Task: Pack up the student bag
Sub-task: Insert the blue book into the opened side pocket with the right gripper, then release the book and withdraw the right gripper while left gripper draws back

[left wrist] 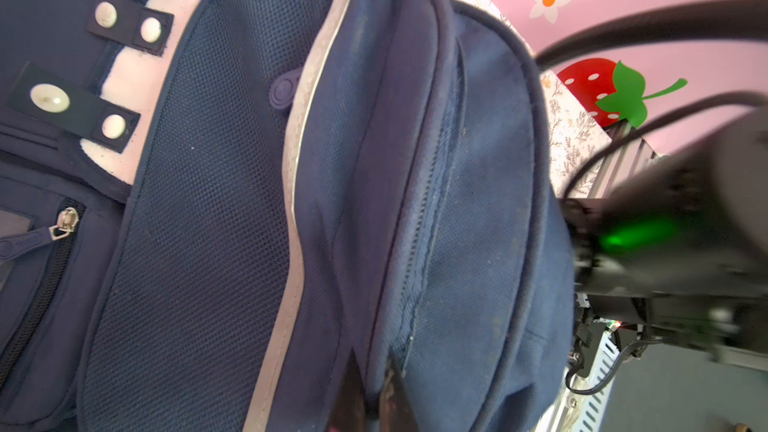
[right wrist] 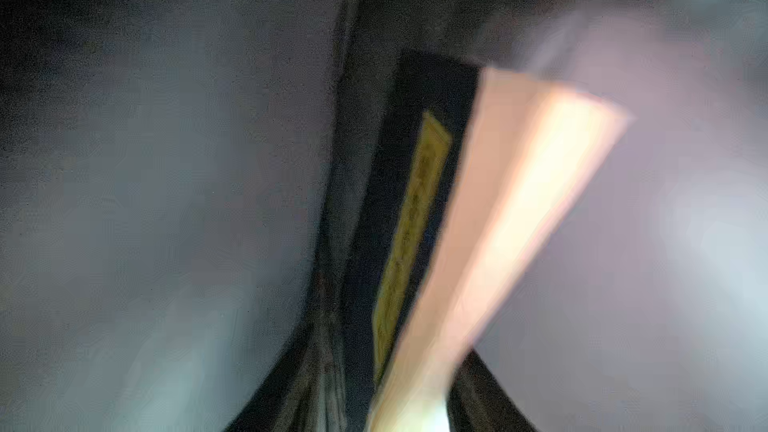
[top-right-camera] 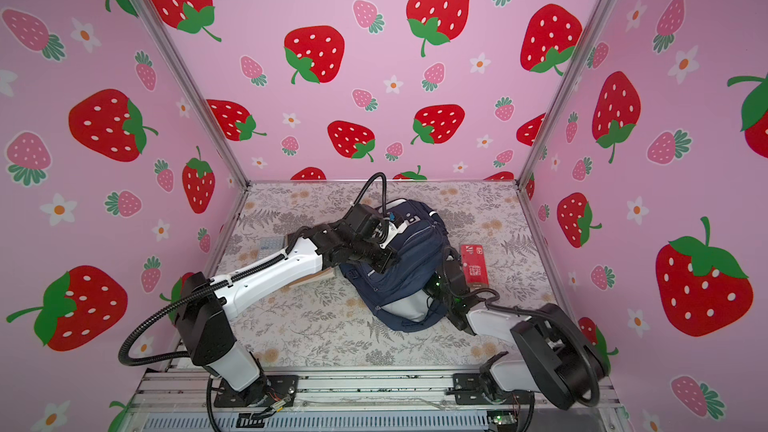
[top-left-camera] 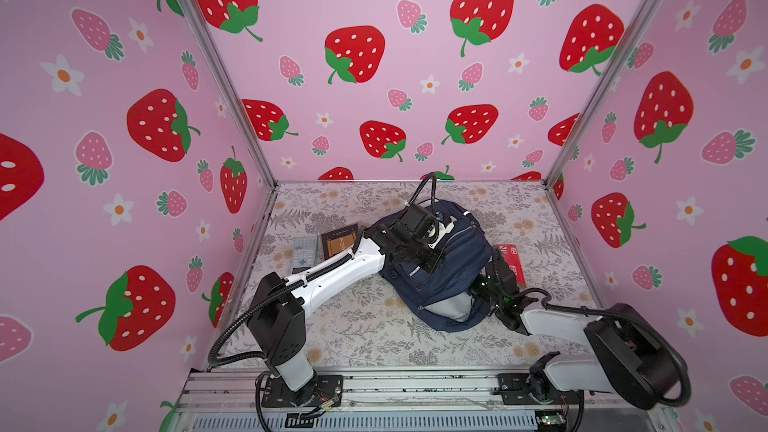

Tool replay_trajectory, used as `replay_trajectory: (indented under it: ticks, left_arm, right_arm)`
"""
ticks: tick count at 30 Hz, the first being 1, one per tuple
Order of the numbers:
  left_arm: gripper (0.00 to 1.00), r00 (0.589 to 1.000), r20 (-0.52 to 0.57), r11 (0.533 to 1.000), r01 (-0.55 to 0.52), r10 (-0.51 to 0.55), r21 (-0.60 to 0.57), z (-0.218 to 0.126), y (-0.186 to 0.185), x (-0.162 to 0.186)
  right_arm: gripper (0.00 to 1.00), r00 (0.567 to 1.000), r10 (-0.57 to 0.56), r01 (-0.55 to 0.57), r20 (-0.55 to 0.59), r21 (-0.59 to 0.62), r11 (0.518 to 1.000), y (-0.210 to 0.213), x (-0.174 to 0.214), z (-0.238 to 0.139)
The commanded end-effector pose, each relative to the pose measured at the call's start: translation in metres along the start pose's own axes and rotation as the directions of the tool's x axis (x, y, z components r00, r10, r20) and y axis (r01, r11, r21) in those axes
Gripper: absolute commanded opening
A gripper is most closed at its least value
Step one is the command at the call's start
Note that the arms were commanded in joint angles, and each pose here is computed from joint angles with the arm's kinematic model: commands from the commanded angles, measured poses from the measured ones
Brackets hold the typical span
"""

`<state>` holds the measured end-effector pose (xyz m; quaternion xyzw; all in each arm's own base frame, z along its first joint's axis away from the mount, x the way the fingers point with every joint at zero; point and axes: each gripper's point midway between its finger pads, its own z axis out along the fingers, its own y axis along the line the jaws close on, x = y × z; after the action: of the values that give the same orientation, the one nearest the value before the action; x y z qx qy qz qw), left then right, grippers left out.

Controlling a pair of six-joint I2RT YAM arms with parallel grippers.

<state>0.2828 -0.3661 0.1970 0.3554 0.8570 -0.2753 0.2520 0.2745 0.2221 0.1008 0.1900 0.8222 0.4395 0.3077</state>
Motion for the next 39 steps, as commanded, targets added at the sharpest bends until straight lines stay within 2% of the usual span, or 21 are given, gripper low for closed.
replay_trajectory:
  ticks: [1,5,10,12,15,16,19,20,22,24,25,27,28,30,33,36,38,39]
  left_arm:
    - [0.00,0.998,0.040,0.999,-0.045,0.045,0.015,0.002,-0.004,-0.012]
    - [0.00,0.999,0.014,0.999,-0.044,0.045,-0.016,0.008,0.003,-0.006]
    - [0.00,0.998,-0.026,0.997,-0.051,0.050,-0.058,0.013,0.010,0.001]
    - [0.00,0.997,-0.051,0.995,-0.062,0.058,-0.076,0.014,0.010,0.006]
    - [0.00,0.997,-0.072,0.997,-0.034,0.029,-0.063,0.015,0.007,0.013]
    - [0.06,0.997,-0.072,0.998,-0.017,0.012,-0.068,0.015,0.008,0.015]
    - [0.47,0.998,-0.040,0.996,0.039,-0.042,-0.085,0.009,0.010,0.014]
    - [0.55,0.998,-0.019,0.994,0.062,-0.064,-0.089,0.004,0.011,0.012]
    - [0.64,0.994,0.034,0.989,0.110,-0.107,-0.096,-0.009,0.013,0.008]
    - [0.67,0.982,0.106,0.980,0.166,-0.155,-0.114,-0.028,0.019,0.003]
    - [0.69,0.971,0.151,0.965,0.207,-0.183,-0.159,-0.040,0.029,0.003]
    - [0.71,0.942,0.234,0.912,0.303,-0.242,-0.277,-0.066,0.056,0.010]
    - [0.73,0.922,0.273,0.865,0.361,-0.275,-0.349,-0.080,0.074,0.020]
    - [0.75,0.866,0.337,0.766,0.489,-0.370,-0.417,-0.106,0.106,0.046]
    - [0.77,0.699,0.415,0.605,0.714,-0.583,-0.353,-0.128,0.149,0.101]
    - [0.80,0.464,0.485,0.428,0.883,-0.741,-0.190,-0.143,0.182,0.152]
    - [0.83,0.298,0.510,0.327,0.944,-0.807,-0.035,-0.150,0.198,0.174]
    - [0.84,0.236,0.519,0.292,0.956,-0.822,0.026,-0.152,0.204,0.181]
  right_arm:
    - [0.57,0.998,-0.059,0.055,0.018,0.186,0.981,-0.035,-0.004,-0.033]
    - [0.58,0.991,-0.131,0.127,-0.008,0.308,0.943,-0.060,-0.002,-0.074]
    - [0.57,0.982,-0.188,0.174,-0.005,0.402,0.899,-0.074,-0.005,-0.117]
    - [0.56,0.976,-0.219,0.192,0.021,0.403,0.895,-0.065,-0.013,-0.131]
    - [0.55,0.959,-0.277,0.243,0.056,0.336,0.910,-0.032,-0.027,-0.141]
    - [0.55,0.952,-0.299,0.266,0.065,0.307,0.914,-0.018,-0.032,-0.143]
    - [0.55,0.926,-0.376,0.363,0.033,0.197,0.911,0.024,-0.035,-0.136]
    - [0.54,0.916,-0.401,0.394,0.019,0.152,0.907,0.040,-0.035,-0.133]
    - [0.54,0.900,-0.435,0.435,-0.014,0.072,0.898,0.062,-0.031,-0.124]
    - [0.54,0.885,-0.466,0.466,-0.029,-0.002,0.885,0.082,-0.028,-0.117]
    - [0.54,0.876,-0.481,0.479,-0.033,-0.039,0.877,0.093,-0.026,-0.113]
    - [0.54,0.863,-0.504,0.499,-0.041,-0.086,0.862,0.108,-0.024,-0.105]
    - [0.54,0.856,-0.515,0.508,-0.049,-0.105,0.855,0.115,-0.021,-0.101]
    - [0.54,0.845,-0.531,0.520,-0.066,-0.130,0.844,0.123,-0.014,-0.092]
    - [0.54,0.827,-0.554,0.536,-0.096,-0.161,0.829,0.131,0.004,-0.078]
    - [0.53,0.812,-0.567,0.544,-0.140,-0.172,0.821,0.128,0.023,-0.064]
    - [0.53,0.801,-0.574,0.547,-0.168,-0.181,0.817,0.126,0.036,-0.057]
    - [0.53,0.799,-0.573,0.546,-0.181,-0.181,0.818,0.123,0.041,-0.055]
